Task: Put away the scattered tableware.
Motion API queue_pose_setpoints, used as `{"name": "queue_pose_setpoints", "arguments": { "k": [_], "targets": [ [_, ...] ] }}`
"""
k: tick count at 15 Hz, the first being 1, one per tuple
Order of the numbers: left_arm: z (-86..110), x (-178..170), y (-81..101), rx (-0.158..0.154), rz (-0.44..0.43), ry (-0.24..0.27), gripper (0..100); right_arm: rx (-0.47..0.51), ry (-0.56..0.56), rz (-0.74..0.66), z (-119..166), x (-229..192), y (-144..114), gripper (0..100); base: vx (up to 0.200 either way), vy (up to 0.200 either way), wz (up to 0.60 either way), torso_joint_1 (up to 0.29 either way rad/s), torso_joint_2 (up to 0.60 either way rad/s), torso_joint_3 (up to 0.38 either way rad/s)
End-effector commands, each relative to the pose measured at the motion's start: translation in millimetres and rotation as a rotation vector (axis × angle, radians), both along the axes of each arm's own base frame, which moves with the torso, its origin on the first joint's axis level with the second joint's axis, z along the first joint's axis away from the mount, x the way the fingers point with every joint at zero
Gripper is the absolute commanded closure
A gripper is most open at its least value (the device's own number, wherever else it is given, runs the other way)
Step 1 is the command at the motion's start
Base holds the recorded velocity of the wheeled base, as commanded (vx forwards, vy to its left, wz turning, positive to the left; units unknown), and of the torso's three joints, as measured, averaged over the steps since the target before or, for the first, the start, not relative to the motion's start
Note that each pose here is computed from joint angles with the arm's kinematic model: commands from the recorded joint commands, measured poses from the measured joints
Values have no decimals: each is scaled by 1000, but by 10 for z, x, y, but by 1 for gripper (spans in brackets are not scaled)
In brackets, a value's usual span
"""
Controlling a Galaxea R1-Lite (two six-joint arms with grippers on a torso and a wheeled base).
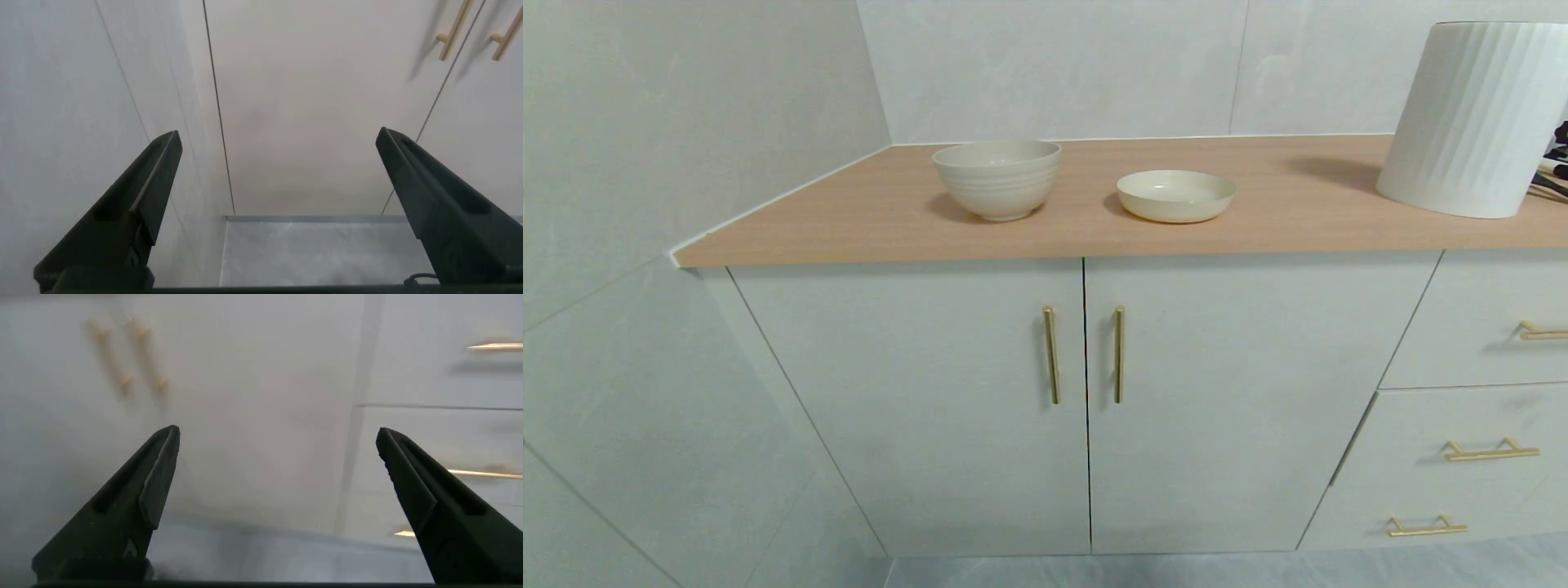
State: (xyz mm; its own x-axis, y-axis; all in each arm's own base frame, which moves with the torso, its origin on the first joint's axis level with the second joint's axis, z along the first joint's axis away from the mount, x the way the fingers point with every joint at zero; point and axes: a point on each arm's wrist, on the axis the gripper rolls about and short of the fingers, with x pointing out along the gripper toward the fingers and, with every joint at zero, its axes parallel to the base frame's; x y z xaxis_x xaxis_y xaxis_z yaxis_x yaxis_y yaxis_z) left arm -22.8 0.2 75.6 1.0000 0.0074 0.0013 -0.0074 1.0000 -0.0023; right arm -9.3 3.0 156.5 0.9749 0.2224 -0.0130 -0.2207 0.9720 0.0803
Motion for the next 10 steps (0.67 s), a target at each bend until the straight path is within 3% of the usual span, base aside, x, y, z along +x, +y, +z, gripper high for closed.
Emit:
{"name": "queue_pose_setpoints", "arguments": {
  "k": [1, 4, 10],
  "targets": [
    [0, 0, 0, -1, 0, 0, 0, -6, 394, 295, 377, 1034, 234, 0, 0, 0, 0, 0, 0, 0],
    [0, 0, 0, -1, 0, 0, 0, -52, 525, 448, 379, 1754, 673, 0, 0, 0, 0, 0, 0, 0],
    [0, 0, 0, -1, 0, 0, 0, -83, 534, 576, 212, 2628, 1417, 0, 0, 0, 0, 0, 0, 0]
  ]
}}
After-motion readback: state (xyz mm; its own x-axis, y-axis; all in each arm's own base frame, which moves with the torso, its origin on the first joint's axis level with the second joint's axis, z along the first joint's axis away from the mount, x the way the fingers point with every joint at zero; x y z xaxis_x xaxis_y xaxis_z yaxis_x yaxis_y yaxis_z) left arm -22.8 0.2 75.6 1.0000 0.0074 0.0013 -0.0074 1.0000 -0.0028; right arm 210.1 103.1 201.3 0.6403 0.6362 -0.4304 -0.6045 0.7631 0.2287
